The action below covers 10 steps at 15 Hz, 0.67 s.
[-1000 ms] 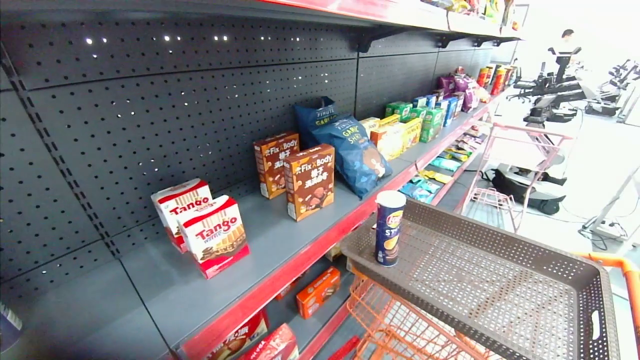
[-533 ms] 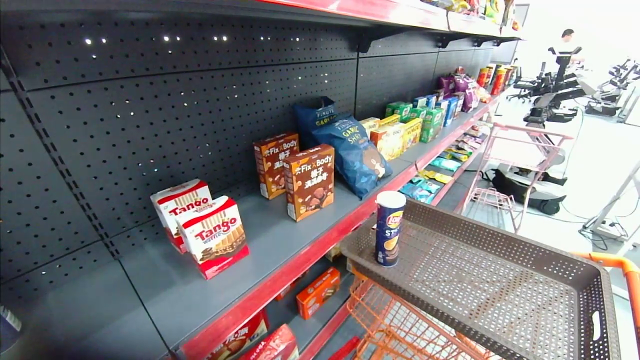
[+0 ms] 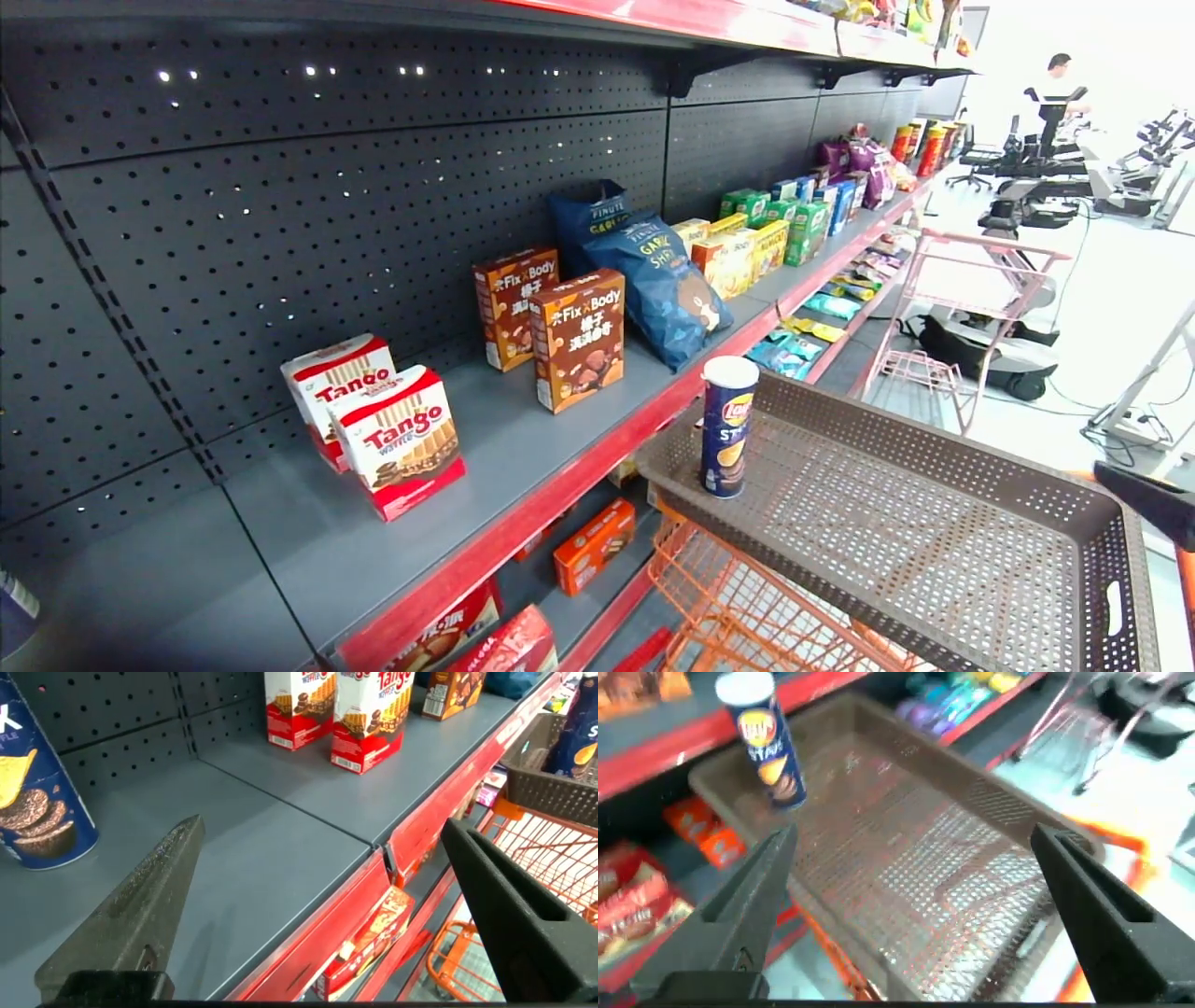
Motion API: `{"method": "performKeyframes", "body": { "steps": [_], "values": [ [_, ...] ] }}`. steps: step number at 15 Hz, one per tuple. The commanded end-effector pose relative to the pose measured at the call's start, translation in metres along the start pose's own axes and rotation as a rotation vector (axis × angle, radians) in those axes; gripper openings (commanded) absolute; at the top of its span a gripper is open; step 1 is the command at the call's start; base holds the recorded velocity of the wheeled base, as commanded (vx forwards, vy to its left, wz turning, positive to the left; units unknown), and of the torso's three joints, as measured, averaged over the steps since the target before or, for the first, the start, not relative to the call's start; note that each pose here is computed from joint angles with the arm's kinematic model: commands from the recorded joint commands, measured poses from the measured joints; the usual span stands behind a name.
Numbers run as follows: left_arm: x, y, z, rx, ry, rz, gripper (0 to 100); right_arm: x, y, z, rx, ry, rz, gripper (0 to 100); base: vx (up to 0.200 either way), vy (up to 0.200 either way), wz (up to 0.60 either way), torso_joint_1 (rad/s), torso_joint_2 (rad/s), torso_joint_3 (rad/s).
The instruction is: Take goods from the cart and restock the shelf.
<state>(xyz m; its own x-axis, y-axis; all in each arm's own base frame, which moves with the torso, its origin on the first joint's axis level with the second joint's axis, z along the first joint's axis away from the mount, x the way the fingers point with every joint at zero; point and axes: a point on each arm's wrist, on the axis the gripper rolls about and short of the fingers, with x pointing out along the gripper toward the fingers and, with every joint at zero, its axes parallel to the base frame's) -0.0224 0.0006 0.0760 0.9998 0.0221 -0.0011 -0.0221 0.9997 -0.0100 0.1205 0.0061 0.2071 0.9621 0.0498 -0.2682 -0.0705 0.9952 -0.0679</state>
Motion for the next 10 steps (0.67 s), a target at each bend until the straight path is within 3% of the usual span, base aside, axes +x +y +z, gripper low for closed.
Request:
{"method": "performKeyframes", "body": {
  "steps": [1,3,6,10],
  "values": [
    [0.0,0.0,0.0,-0.001,0.0,0.001,100,0.068,0.01,-0.008,-0.031,0.165,0.131,100,0.0,0.0,0.0,0.0,0.0,0.0],
    [0.0,0.0,0.0,0.001,0.0,0.001,100,0.108,0.018,-0.012,-0.027,0.165,0.193,100,0.0,0.0,0.0,0.0,0.0,0.0],
    [0.0,0.0,0.0,-0.001,0.0,0.001,100,0.172,0.024,-0.019,-0.036,0.096,0.234,100,0.0,0.0,0.0,0.0,0.0,0.0],
    [0.0,0.0,0.0,-0.001,0.0,0.001,100,0.221,0.06,-0.02,-0.069,0.082,0.377,100,0.0,0.0,0.0,0.0,0.0,0.0]
  ]
}}
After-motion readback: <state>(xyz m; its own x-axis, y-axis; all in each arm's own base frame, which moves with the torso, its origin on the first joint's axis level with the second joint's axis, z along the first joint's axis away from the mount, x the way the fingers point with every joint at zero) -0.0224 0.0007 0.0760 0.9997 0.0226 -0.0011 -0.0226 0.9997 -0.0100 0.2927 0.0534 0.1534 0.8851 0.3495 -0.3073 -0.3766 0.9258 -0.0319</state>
